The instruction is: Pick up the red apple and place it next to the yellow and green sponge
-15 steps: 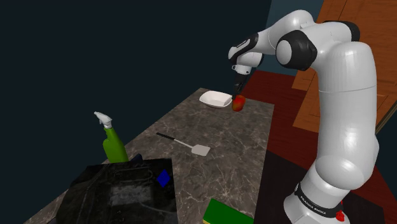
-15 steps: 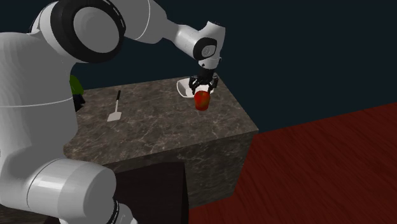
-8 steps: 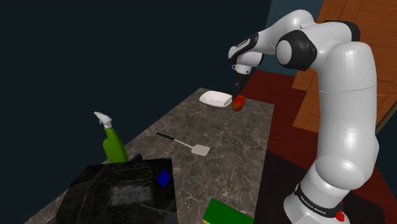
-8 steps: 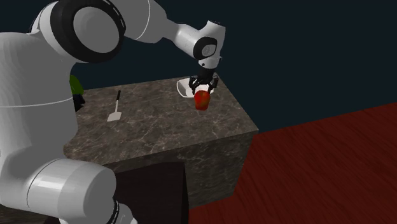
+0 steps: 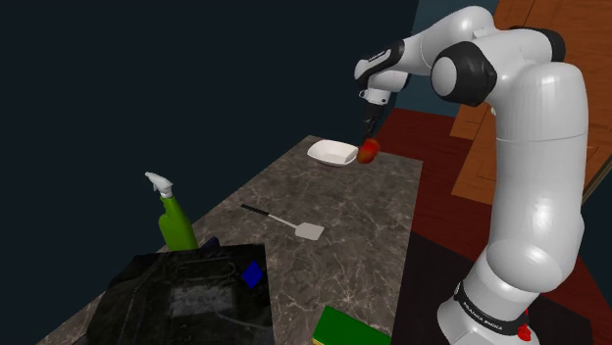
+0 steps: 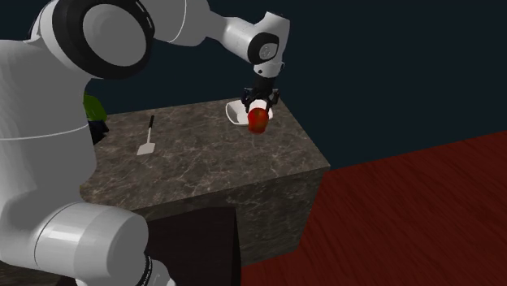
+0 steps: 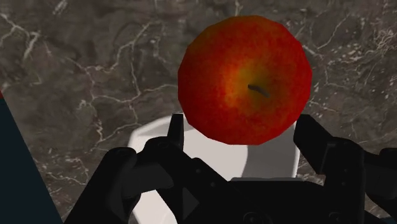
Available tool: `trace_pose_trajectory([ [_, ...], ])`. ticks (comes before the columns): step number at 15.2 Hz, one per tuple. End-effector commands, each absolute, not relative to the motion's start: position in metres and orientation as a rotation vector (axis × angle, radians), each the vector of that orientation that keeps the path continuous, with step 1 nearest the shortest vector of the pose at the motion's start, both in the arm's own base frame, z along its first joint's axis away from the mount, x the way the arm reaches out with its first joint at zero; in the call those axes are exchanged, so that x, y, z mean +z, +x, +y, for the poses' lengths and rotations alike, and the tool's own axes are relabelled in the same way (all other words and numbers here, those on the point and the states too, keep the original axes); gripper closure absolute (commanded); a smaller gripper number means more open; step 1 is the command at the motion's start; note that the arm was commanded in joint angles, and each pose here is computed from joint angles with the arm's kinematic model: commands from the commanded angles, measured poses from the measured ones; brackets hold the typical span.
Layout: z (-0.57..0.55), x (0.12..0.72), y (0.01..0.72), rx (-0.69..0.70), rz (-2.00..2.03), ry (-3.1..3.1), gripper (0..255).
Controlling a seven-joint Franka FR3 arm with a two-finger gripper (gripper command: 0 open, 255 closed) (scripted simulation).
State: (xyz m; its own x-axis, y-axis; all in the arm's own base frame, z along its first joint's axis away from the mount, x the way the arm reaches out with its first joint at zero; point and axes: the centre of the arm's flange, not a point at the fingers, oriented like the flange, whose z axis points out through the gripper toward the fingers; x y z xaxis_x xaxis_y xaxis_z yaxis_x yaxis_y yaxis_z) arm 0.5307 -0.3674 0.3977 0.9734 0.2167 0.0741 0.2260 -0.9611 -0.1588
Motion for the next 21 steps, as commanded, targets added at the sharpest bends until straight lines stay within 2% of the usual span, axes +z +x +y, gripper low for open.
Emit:
trace_pose_trajectory([
  [1,-0.367,0.410,0.531,-0.083,-0.334,-2.955,255],
  [21,-0.367,0.515,0.531,-0.083,-0.334,-2.955,255],
])
